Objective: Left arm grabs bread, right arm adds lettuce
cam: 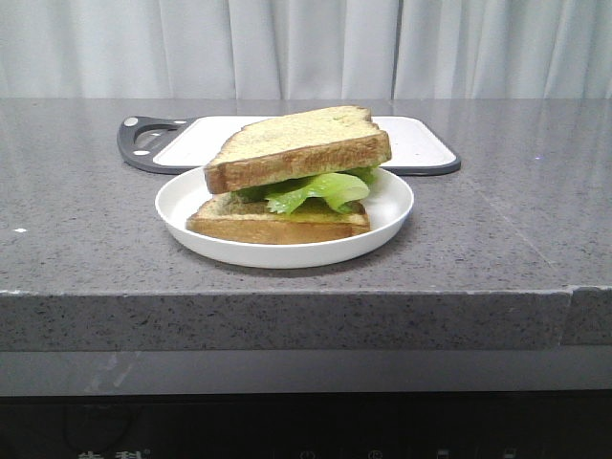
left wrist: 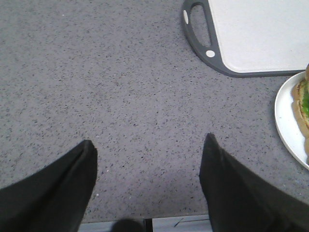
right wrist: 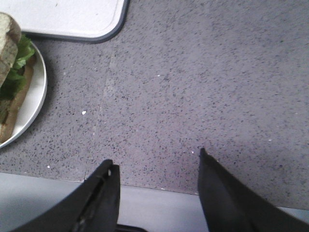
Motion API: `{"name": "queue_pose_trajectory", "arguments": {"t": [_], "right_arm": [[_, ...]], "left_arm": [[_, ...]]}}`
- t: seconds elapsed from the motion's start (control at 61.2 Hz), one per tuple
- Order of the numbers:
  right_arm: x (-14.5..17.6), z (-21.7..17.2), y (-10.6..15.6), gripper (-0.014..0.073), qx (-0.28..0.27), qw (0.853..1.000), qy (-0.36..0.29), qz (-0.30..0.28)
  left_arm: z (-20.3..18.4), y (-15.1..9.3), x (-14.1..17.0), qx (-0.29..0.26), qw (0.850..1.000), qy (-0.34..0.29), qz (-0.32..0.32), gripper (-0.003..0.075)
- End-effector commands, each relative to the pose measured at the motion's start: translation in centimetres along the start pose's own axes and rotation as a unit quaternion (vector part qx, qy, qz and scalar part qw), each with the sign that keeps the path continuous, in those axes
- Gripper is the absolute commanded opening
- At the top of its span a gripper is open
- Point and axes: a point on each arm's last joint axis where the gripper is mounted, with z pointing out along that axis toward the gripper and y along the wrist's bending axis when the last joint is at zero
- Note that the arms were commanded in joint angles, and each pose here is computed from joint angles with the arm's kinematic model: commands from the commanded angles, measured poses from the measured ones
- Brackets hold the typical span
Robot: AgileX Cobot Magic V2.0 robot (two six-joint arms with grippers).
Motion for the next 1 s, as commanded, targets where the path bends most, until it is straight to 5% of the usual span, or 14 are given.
{"name": "queue_pose_trajectory", "arguments": {"t": [0.0, 0.082, 0.327, 0.457, 0.555, 0.98], "right_arm": [[-1.0, -2.0, 0.1, 0.0393, 0.007, 0.997, -0.072, 0.001], [-0.9, -2.8, 0.2, 0.0375, 0.007, 0.995, -0.098, -0.001], [-0.4, -3.4, 0.3, 0.0040, 0.005, 0.994, -0.110, -0.002], [-0.4, -3.4, 0.3, -0.0072, 0.005, 0.994, -0.108, -0.001], [-0.4, -3.4, 0.3, -0.0066, 0.005, 0.994, -0.105, -0.001], [-0.2, -3.4, 0.4, -0.0066, 0.001, 0.996, -0.093, 0.000]], "left_arm": [[-1.3, 0.3, 0.0, -0.002, 0.998, -0.063, -0.011, 0.0462], [-1.6, 0.3, 0.5, 0.001, 0.997, -0.075, -0.011, 0.0441], [-1.5, 0.3, 0.8, 0.001, 0.997, -0.076, -0.011, 0.0184], [-1.5, 0.3, 0.8, 0.001, 0.997, -0.078, -0.011, 0.0055], [-1.5, 0.3, 0.8, 0.001, 0.997, -0.078, -0.010, -0.0020], [-1.5, 0.3, 0.8, 0.003, 0.997, -0.078, -0.011, -0.0020]]}}
